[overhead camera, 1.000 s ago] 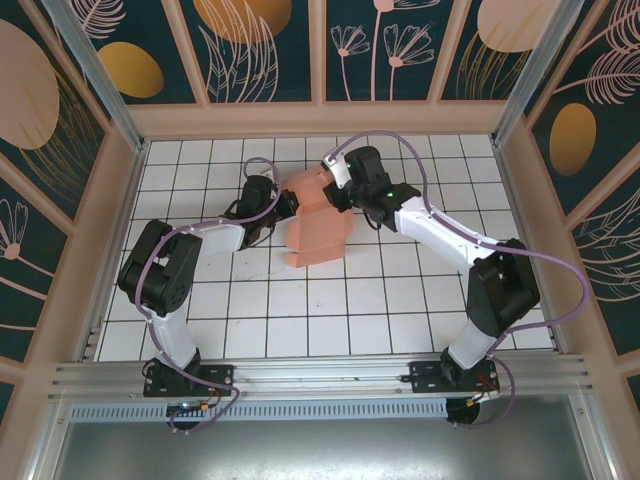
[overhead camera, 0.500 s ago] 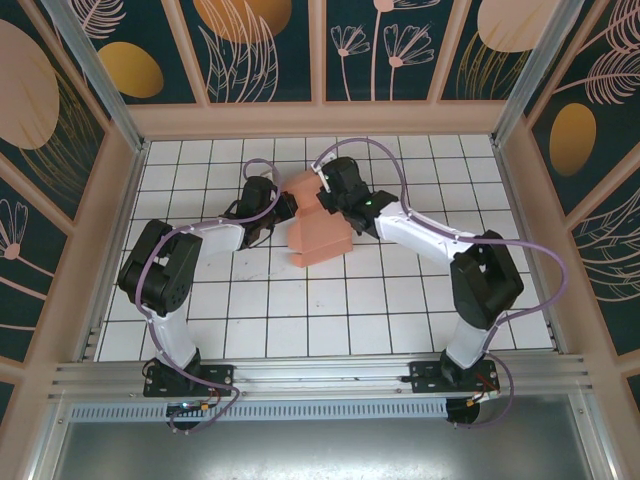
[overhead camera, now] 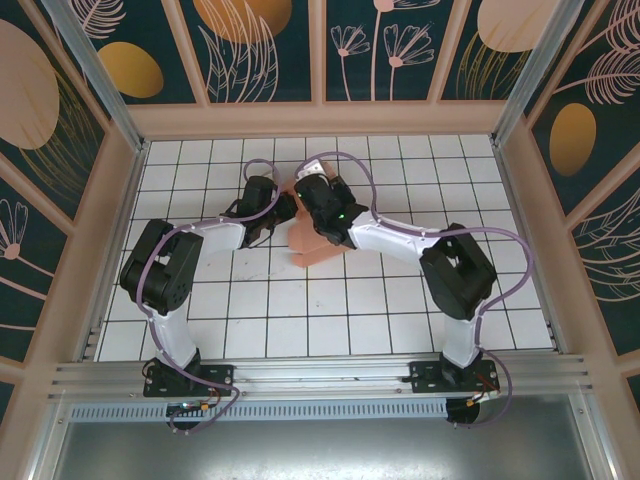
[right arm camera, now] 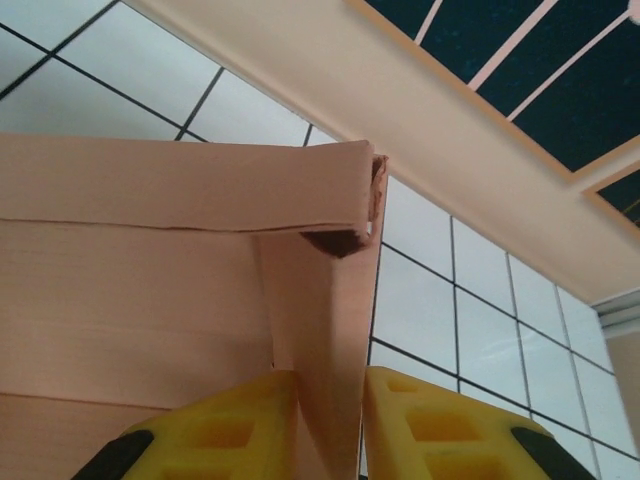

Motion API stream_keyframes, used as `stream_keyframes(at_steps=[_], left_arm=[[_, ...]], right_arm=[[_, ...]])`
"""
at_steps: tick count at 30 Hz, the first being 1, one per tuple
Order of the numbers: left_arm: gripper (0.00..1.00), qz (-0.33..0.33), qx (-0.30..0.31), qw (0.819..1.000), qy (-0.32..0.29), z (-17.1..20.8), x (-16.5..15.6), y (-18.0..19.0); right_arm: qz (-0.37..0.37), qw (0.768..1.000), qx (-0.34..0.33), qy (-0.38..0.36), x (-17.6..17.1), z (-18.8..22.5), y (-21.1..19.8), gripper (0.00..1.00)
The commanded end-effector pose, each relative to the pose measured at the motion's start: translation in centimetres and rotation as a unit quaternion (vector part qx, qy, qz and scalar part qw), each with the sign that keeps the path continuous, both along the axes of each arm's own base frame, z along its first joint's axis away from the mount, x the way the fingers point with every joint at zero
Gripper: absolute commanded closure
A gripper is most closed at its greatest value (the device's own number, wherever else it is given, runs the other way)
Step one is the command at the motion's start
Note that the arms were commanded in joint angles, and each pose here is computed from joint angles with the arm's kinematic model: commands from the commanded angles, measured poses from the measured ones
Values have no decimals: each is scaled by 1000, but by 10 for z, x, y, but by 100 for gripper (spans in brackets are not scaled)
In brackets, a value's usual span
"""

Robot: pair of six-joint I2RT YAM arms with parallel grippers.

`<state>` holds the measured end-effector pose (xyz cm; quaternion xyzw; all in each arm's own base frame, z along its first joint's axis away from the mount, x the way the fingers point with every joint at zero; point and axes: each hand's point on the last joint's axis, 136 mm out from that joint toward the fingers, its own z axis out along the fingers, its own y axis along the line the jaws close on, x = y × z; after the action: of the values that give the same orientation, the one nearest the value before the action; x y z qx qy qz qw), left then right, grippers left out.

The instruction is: Fold the paper box

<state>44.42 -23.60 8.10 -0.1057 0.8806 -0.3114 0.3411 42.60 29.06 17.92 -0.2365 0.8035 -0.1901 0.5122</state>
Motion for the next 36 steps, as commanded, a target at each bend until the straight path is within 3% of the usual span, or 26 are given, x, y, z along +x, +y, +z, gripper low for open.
stream_keyframes(at_steps=[1,7,11,16,20,23,27,29,30,34,36], left_arm=[[100,-19,-28,999,-15,18,7,-15],[100,-21,-30,999,-14,18,6,-16],[100,-22,-30,999,-13,18,5,-16],[100,-23,-33,999,-13,19,4,-16],[100,-24,-34,999,-14,20,3,-16],[100,-23,-34,999,-15,20,2,-16],[100,-24,-34,999,-15,21,1,-15],[100,-23,-33,999,-15,21,2,-15],[100,-24,-34,999,-15,21,1,-15],[100,-24,-33,999,-13,21,2,-16],[100,-24,-32,999,-13,21,2,-15]], right_arm=[[-28,999,-16,-39,6,13,4,76],[-38,997,-34,-57,2,8,10,82],[-39,996,-44,-63,1,7,10,100],[-38,996,-52,-63,1,2,10,100],[-38,996,-54,-62,1,-1,11,84],[-40,996,-55,-62,1,-3,10,81],[-43,995,-58,-63,1,-6,9,83],[-46,995,-57,-65,1,-6,8,98],[-47,995,-57,-66,1,-6,8,100],[-50,995,-54,-72,0,-3,6,100],[-45,996,-40,-73,-1,0,9,88]])
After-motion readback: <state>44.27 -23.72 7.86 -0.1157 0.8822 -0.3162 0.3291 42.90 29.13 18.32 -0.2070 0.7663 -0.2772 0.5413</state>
